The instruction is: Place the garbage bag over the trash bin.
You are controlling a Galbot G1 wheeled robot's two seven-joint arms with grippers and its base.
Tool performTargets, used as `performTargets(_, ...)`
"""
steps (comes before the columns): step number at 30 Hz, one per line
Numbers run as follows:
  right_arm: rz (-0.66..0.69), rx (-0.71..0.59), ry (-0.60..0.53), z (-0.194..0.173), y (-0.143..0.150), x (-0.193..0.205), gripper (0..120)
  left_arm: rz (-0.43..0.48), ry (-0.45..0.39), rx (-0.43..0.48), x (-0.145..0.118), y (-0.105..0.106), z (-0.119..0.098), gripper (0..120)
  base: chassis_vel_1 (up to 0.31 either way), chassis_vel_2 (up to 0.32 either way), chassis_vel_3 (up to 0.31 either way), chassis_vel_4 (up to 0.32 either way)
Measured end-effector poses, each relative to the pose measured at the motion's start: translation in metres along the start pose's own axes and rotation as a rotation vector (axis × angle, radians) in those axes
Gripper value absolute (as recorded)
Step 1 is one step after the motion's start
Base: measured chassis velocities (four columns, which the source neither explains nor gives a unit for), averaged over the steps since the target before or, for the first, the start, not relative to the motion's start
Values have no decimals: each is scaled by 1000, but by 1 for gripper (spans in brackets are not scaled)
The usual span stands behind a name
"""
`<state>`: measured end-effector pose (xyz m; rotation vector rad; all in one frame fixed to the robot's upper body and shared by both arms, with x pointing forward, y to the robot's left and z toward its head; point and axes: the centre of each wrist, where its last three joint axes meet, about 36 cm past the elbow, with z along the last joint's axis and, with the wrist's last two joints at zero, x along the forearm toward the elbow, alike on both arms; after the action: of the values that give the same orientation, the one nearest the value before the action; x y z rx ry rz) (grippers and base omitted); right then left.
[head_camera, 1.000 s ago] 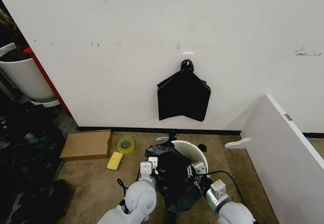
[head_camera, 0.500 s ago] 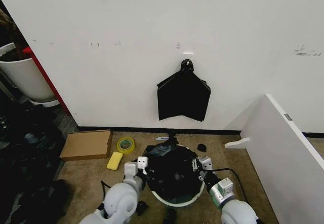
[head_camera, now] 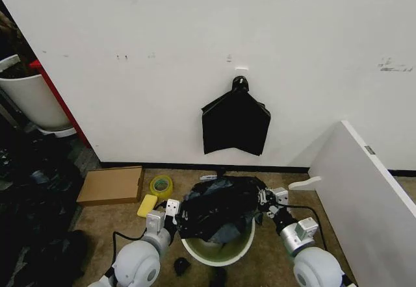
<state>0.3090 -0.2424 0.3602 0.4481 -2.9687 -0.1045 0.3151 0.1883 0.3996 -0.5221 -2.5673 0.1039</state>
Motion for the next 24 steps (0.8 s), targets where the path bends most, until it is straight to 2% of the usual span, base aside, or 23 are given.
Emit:
performTargets(2, 5, -1, 13, 1, -1, 2, 0, 8, -9, 3, 2, 0, -2, 0, 0, 0, 0, 0)
performTargets(6, 33, -11, 88, -1, 2, 12, 0, 79, -54, 38, 14, -2, -20, 0, 0, 0, 0, 0)
performTargets(10, 30, -19, 113, -2, 5, 19, 0, 119, -77, 83, 18, -3, -36, 0, 0, 0, 0, 0)
performTargets(15, -5, -33, 111, 0, 11, 27, 0, 105, -114, 133, 18, 3, -55, 0, 0, 0, 0, 0)
performTargets(20, -151, -82, 21, 8, 12, 36, 0, 51, -148, 172, 10, 8, -66, 0, 0, 0, 0, 0)
performTargets(24, -268, -108, -22, 18, 9, 39, 0, 43, -159, 198, 5, 10, -68, 0, 0, 0, 0, 0)
